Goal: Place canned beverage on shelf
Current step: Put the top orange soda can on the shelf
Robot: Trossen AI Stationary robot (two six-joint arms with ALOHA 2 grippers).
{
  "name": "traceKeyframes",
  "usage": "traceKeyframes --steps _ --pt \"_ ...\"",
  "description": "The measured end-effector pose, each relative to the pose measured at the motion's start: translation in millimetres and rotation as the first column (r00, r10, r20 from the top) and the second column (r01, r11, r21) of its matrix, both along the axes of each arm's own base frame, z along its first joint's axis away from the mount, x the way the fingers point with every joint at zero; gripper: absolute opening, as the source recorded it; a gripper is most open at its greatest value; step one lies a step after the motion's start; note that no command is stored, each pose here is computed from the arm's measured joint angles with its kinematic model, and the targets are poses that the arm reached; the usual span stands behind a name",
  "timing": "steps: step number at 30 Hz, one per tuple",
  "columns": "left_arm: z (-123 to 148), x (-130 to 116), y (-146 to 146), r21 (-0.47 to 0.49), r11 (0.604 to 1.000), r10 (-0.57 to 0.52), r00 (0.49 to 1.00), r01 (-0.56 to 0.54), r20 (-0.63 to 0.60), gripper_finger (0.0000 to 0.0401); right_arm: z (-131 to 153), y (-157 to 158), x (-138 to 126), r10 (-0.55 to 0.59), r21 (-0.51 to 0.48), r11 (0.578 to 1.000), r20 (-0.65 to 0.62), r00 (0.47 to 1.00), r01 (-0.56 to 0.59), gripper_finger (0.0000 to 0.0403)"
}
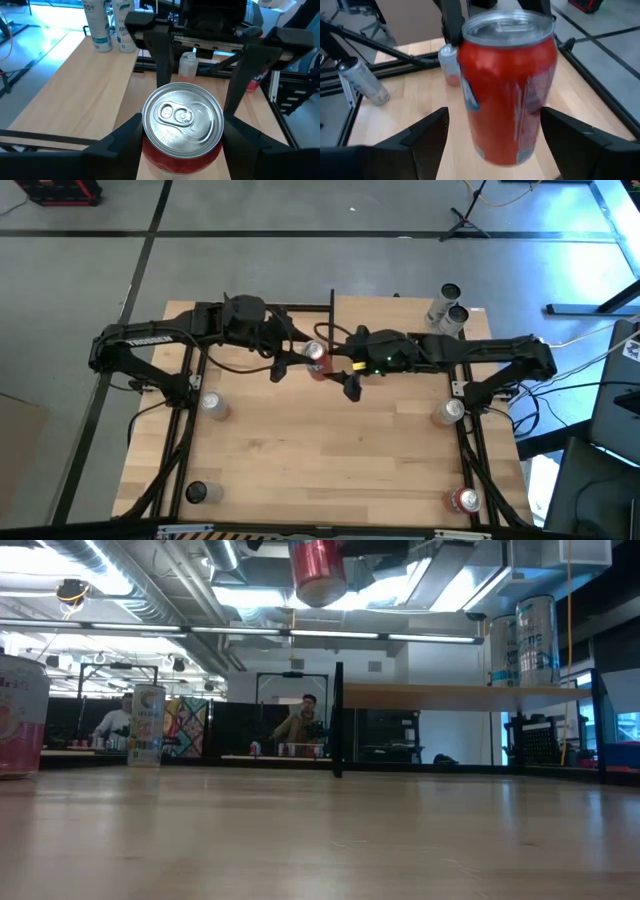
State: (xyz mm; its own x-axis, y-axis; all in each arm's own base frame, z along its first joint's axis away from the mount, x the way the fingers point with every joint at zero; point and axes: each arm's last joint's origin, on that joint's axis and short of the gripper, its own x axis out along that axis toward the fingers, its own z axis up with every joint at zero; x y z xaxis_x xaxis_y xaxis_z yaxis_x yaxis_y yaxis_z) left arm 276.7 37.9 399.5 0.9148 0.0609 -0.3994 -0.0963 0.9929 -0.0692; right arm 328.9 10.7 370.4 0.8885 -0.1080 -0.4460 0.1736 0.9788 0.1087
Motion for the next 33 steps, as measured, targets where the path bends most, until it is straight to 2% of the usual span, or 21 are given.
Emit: traceKeyframes --steps 18,28,33 --pt "3 2 -5 0.019 1.0 -0.025 0.999 0.025 0.038 0.0199 -2 -1 6 -0.033 -0.001 0.999 0.026 0.999 0.033 0.0307" --pt "4 2 -6 0.018 0.999 -0.029 0.999 0.028 0.04 0.0199 -4 -1 11 -0.06 0.006 0.998 0.038 0.997 0.059 0.0377" --pt "4 3 -6 0.019 0.999 -0.029 0.998 0.028 0.047 0.0199 -15 0 26 -0.038 -0.022 0.999 0.042 0.998 0.039 0.039"
